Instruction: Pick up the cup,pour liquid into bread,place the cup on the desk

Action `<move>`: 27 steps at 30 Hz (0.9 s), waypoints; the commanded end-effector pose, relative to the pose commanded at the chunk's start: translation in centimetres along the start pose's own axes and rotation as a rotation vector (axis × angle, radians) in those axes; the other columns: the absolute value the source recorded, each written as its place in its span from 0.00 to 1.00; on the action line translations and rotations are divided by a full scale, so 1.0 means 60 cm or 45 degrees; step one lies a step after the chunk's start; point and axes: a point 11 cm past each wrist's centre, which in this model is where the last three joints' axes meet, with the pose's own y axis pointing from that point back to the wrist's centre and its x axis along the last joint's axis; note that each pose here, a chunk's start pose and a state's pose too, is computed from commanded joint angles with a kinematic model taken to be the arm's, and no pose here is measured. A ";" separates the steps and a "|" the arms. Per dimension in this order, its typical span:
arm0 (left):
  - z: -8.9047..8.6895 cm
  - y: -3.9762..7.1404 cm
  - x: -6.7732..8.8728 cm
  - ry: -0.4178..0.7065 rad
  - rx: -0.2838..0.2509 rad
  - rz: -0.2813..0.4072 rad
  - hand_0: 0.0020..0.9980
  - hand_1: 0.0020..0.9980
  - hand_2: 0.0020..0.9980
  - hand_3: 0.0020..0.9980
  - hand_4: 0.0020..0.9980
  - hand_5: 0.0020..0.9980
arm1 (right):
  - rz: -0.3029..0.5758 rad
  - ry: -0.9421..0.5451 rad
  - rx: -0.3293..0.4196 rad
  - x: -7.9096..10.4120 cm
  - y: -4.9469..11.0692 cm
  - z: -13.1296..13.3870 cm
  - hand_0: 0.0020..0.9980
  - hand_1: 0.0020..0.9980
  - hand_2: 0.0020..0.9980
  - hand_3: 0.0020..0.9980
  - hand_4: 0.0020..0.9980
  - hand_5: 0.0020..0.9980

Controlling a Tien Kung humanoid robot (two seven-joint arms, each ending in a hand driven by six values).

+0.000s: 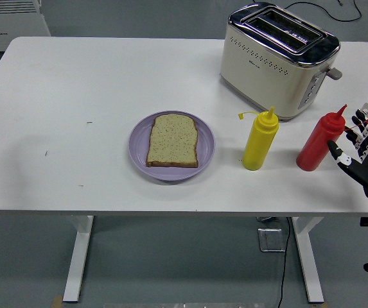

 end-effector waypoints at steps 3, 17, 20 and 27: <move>0.000 0.000 -0.001 0.000 0.000 -0.002 0.78 0.73 0.73 0.66 0.52 0.94 | 0.037 -0.017 -0.010 0.015 0.009 0.002 0.96 0.89 0.99 1.00 0.85 0.29; -0.004 0.001 0.001 -0.004 0.008 0.002 0.78 0.73 0.73 0.66 0.52 0.94 | 0.350 -0.631 -0.090 0.116 -0.004 0.006 0.77 0.70 0.75 0.76 0.68 0.30; -0.005 0.002 0.002 -0.006 0.012 0.003 0.78 0.73 0.73 0.66 0.52 0.94 | 0.347 -0.851 -0.112 0.122 -0.014 0.009 0.75 0.68 0.73 0.73 0.64 0.36; -0.006 0.003 0.003 -0.008 0.016 0.006 0.78 0.73 0.73 0.66 0.52 0.94 | 0.394 -1.256 -0.142 0.119 -0.038 0.012 0.75 0.68 0.72 0.73 0.63 0.41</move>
